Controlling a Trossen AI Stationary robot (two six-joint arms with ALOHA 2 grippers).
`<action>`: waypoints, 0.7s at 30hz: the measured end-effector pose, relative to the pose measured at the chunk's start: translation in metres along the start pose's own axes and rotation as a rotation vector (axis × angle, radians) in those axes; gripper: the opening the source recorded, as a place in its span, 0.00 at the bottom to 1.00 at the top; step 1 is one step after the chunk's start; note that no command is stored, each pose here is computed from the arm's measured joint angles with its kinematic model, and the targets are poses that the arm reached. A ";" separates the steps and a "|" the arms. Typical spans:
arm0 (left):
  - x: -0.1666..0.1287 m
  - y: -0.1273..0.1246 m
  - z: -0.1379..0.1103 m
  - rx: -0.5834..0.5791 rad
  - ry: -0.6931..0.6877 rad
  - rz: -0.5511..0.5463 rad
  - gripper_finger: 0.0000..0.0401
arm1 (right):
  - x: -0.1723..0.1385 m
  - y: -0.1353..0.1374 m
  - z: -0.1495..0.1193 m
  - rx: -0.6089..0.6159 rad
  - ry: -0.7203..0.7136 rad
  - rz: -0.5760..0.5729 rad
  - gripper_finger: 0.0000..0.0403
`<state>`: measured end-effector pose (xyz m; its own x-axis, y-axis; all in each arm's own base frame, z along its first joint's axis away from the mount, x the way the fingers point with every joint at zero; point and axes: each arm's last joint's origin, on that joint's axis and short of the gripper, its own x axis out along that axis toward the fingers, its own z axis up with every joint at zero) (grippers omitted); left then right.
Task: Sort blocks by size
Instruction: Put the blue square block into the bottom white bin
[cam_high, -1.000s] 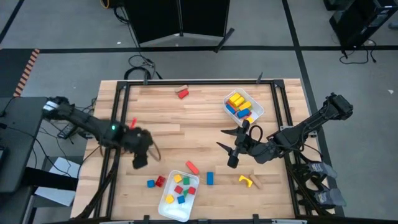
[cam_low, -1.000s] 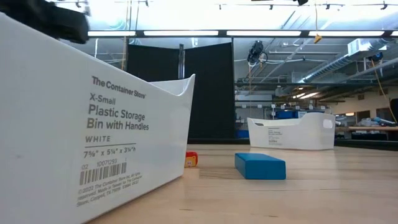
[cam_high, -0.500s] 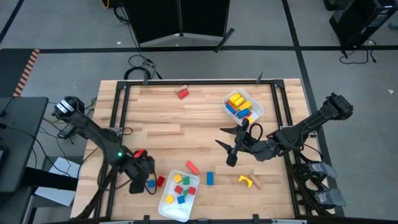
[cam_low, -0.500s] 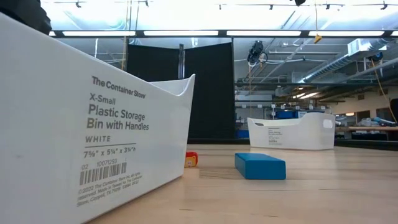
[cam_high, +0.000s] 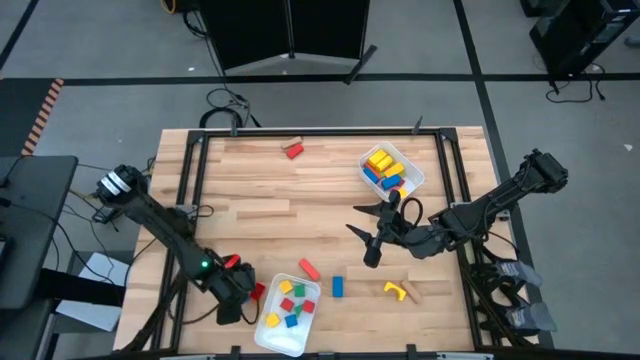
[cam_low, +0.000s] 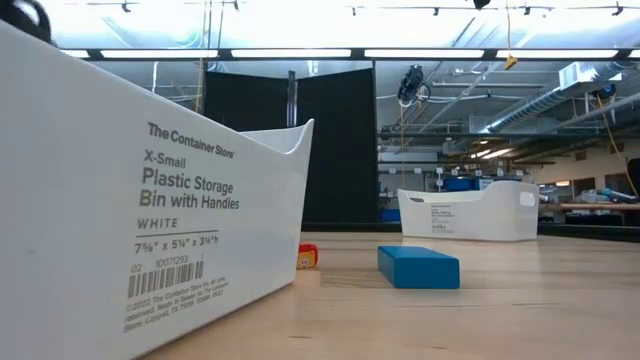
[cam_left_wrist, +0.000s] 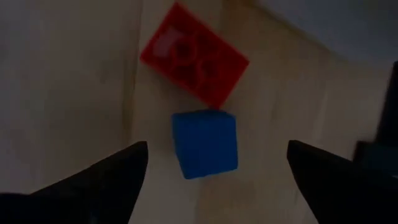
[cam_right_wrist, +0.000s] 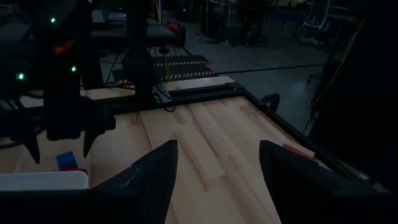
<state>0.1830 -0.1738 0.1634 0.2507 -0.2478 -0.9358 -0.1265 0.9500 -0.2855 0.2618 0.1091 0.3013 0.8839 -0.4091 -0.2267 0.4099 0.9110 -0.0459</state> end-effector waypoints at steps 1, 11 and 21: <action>0.003 0.000 -0.001 -0.004 0.012 0.007 0.98 | 0.000 0.000 0.000 -0.001 0.000 0.000 0.59; 0.025 0.002 -0.002 -0.098 0.029 0.108 0.91 | 0.000 0.000 0.000 -0.014 0.000 0.000 0.57; 0.026 0.005 -0.003 -0.097 -0.015 0.158 0.58 | 0.000 0.000 0.000 -0.022 0.000 0.000 0.57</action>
<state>0.1863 -0.1765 0.1373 0.2347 -0.0931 -0.9676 -0.2577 0.9538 -0.1543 0.2618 0.1091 0.3012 0.8838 -0.4090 -0.2271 0.4048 0.9119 -0.0671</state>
